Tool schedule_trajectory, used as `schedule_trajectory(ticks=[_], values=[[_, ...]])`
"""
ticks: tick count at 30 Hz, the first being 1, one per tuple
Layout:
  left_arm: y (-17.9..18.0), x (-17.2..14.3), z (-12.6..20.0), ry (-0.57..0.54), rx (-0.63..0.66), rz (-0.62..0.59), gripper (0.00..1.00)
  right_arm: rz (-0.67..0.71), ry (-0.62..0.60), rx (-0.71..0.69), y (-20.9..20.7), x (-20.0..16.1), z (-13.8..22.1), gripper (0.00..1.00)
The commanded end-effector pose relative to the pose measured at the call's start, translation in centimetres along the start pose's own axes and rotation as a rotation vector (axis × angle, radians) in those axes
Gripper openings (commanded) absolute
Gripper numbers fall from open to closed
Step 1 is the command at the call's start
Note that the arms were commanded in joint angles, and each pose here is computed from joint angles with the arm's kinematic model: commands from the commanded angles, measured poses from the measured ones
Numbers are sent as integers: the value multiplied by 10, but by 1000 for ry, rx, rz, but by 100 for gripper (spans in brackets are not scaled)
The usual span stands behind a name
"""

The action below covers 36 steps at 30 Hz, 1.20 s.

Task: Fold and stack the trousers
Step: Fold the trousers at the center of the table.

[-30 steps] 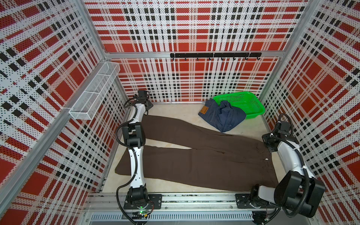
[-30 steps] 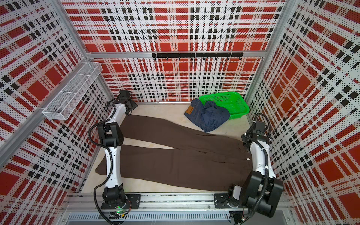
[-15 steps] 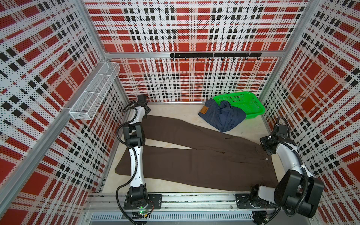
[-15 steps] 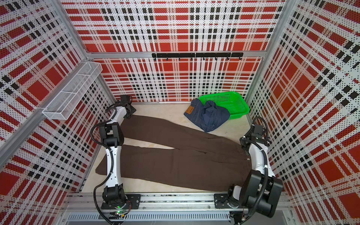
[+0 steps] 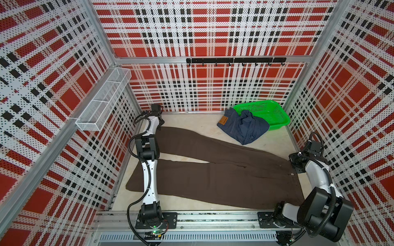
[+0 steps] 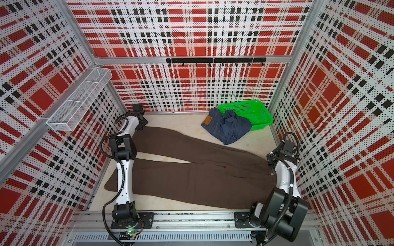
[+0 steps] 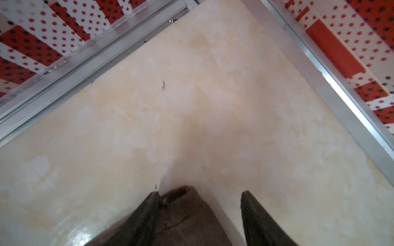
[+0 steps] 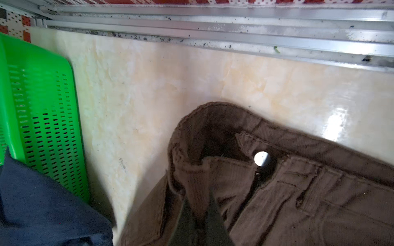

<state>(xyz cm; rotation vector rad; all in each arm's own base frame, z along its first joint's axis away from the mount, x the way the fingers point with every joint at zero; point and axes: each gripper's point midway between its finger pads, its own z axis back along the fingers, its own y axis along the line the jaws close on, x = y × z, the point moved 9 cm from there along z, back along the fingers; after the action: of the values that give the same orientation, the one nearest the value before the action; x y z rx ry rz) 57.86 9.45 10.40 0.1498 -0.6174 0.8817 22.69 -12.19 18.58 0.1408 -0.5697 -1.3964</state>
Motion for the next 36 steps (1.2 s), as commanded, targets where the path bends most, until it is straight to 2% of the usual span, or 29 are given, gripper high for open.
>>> schedule_trajectory(ticks=[1, 9, 16, 21, 24, 29, 36], values=[[11, -23, -4, 101, 82, -83, 64, -1, -20, 5, -3, 4, 4, 0], [6, -48, -9, 170, 112, -171, 51, -3, -4, 15, -3, 2, 2, 0], [12, -40, -8, 170, 118, -167, 30, -10, -6, 18, -5, 3, 0, 0], [14, -24, 0, 135, 103, -141, 1, -14, -8, 24, -2, 5, 0, 0], [10, 0, 21, 59, 75, -89, 0, -18, -8, 33, 2, 8, 1, 0], [-3, 44, 77, -92, -82, 16, 0, -36, -22, 73, 16, 17, 7, 0], [-1, 83, 137, -200, -254, 107, 0, -49, -10, 94, 30, 25, 11, 0]])
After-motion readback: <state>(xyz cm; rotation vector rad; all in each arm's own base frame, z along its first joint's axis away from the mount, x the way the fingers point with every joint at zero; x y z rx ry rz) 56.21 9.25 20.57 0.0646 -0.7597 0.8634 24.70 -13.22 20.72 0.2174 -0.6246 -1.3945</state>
